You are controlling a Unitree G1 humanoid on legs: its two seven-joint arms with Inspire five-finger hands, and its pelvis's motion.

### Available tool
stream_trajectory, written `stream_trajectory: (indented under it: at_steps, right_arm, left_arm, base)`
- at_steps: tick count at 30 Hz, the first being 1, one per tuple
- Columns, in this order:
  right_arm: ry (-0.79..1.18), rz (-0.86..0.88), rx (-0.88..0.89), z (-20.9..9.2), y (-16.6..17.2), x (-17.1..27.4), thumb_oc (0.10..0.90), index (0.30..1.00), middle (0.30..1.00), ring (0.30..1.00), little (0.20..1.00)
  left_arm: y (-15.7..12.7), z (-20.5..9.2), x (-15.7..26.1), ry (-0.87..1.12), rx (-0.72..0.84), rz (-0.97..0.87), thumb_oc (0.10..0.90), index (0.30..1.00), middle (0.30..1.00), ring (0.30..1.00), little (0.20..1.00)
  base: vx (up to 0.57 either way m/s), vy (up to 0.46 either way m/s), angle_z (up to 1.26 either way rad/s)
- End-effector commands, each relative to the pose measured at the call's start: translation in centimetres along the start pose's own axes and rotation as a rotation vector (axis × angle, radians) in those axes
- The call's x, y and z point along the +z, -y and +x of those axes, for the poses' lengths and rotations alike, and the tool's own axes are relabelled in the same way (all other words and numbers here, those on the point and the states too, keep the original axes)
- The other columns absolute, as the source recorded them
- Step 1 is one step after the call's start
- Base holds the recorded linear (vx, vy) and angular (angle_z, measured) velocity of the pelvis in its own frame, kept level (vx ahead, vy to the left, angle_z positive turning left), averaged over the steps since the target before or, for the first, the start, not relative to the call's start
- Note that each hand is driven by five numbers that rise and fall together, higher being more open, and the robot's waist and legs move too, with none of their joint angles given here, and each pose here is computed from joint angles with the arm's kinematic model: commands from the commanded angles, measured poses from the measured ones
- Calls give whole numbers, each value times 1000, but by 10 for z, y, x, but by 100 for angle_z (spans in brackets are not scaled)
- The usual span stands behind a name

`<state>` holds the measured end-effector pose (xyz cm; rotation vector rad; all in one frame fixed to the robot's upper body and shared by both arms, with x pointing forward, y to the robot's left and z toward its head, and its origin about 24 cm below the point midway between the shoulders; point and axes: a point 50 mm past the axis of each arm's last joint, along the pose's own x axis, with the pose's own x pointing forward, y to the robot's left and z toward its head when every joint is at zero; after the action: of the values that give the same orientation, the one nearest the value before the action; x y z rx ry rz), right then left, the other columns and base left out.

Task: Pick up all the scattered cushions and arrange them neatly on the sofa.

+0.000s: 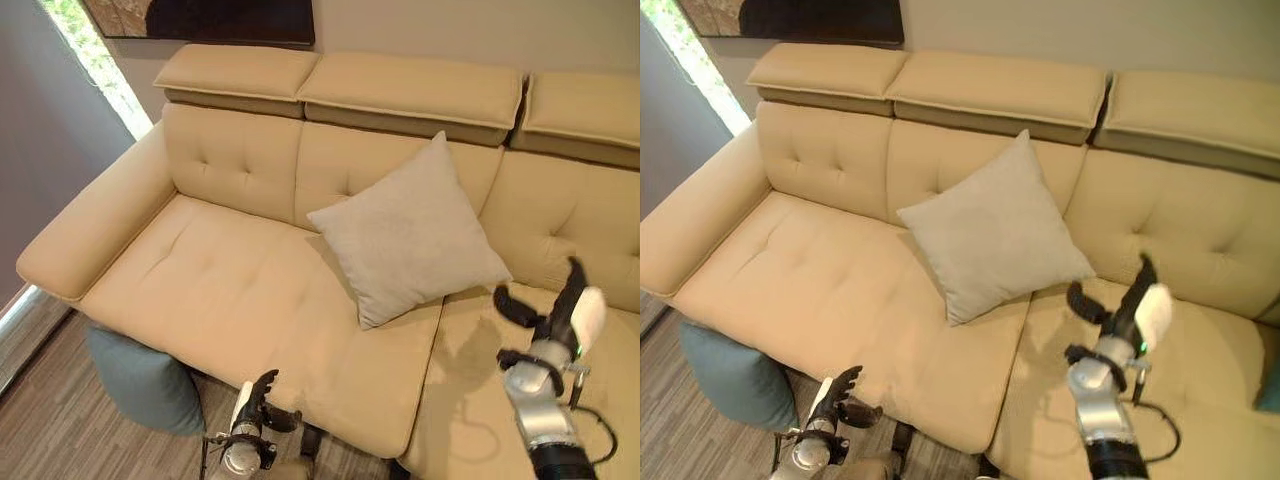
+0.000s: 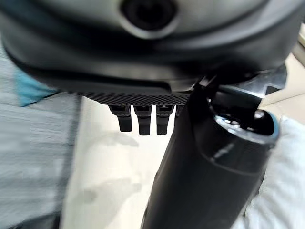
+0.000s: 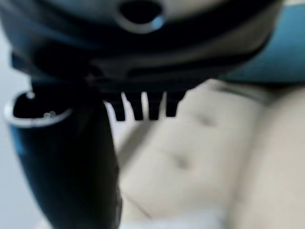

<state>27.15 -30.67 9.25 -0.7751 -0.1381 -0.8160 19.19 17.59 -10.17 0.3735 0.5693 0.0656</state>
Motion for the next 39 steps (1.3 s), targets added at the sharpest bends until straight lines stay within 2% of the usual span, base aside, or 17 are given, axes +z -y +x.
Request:
stream_trajectory:
  at_steps: [1,2,4,6,8,10,13,17,22,24,25,29,32,33,34,38,39]
  right_arm:
    - [216,4,-98,40,14,50,800,900,900,900,900]
    - [221,7,-99,42,13,52,800,900,900,900,900]
    - [302,100,-107,72,10,103,800,900,900,900,900]
    - [327,118,-126,83,14,120,800,900,900,900,900]
    - [380,172,-184,99,23,155,800,900,900,900,900]
    - [408,205,-248,123,41,197,800,900,900,900,900]
    - [417,215,-257,134,50,223,800,900,900,900,900]
    - [424,184,-292,145,64,239,800,900,900,900,900]
    - [361,128,-328,160,82,230,800,900,900,900,900]
    - [317,2,-346,167,89,215,800,900,900,900,900]
    - [303,4,-355,169,91,212,800,900,900,900,900]
    - [248,-74,-289,174,88,196,800,900,900,900,900]
    - [251,-63,-207,175,84,198,800,900,900,900,900]
    - [269,-81,-169,175,80,202,441,361,361,361,361]
    - [262,-85,-142,175,77,201,400,300,300,300,300]
    - [269,-99,-45,172,63,209,400,300,300,300,300]
    - [206,-25,-24,171,56,204,400,300,300,300,300]
  left_arm:
    - [-35,22,52,214,112,-69,800,900,900,900,900]
    - [-36,23,53,216,116,-74,800,900,900,900,900]
    - [-43,33,89,308,150,-182,800,900,900,900,900]
    - [-44,36,104,355,143,-177,800,900,900,900,900]
    - [-47,39,133,448,150,-167,800,900,900,900,900]
    - [-50,41,181,583,162,-191,800,900,900,900,900]
    - [-47,38,215,679,144,-213,800,900,900,900,900]
    - [-41,30,248,786,113,-214,800,900,900,900,900]
    - [-37,26,264,835,87,-219,800,900,900,900,900]
    - [-35,24,273,863,86,-213,800,900,900,900,900]
    - [-36,22,277,878,83,-237,800,900,900,900,900]
    - [-40,15,288,928,58,-305,800,900,900,900,900]
    - [-41,9,292,959,28,-341,800,900,900,900,900]
    - [-40,7,294,971,13,-355,800,900,900,900,900]
    - [-39,6,295,974,4,-357,800,900,900,900,900]
    - [-44,8,296,959,10,-371,800,900,900,900,900]
    - [-44,9,295,948,14,-385,800,900,900,900,900]
  base:
    - [10,54,-26]
    - [-158,48,-25]
    - [-250,63,-28]
    - [-148,49,-28]
    - [-135,70,-9]
    - [-128,96,-1]
    - [-61,66,7]
    - [-24,25,2]
    - [-19,15,9]
    - [-3,-2,7]
    - [-2,-11,9]
    - [10,-10,10]
    - [8,-1,3]
    - [0,0,0]
    - [0,0,0]
    - [3,-1,1]
    - [0,0,0]
